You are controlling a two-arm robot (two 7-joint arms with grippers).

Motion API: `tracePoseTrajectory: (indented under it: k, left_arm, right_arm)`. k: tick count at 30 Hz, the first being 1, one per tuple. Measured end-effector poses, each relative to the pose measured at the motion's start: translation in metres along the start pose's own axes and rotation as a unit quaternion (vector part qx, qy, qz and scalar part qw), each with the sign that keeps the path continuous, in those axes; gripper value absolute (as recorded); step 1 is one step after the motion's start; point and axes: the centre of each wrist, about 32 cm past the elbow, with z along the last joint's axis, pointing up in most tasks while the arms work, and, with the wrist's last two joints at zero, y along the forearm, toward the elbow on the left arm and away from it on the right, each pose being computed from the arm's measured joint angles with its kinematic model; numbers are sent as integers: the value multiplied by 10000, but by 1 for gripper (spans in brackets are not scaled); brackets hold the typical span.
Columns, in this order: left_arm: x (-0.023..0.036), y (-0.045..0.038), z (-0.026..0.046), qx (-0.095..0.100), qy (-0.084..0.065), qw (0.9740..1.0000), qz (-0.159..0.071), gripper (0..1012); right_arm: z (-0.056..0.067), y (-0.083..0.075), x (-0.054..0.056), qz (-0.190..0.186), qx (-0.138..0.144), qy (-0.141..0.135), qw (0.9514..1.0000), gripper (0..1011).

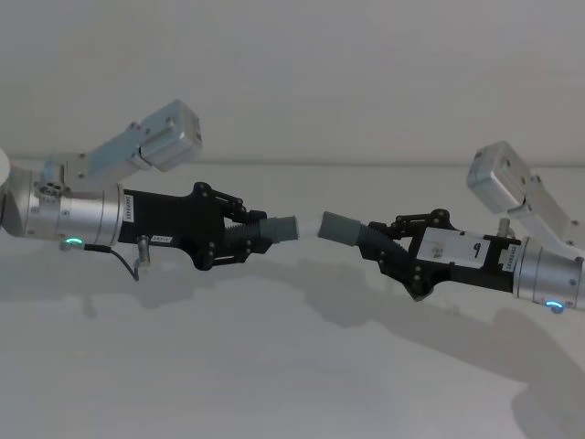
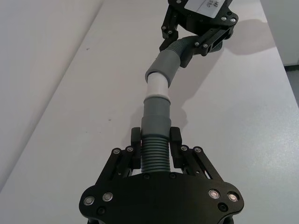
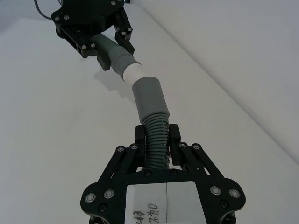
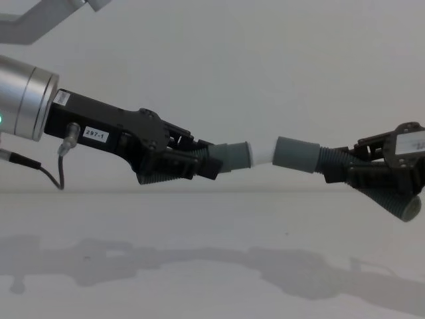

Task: Use both hands to pick up one end of the pipe from the table, align the ends, and insert them.

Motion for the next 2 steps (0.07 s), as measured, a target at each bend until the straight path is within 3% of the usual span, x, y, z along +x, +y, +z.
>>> tracePoseTrajectory:
  k: [2]
  left_arm:
    - [1, 1, 0, 3, -1, 10000, 0, 352]
  right_arm:
    - [0, -1, 1, 1, 0, -1, 10000, 286]
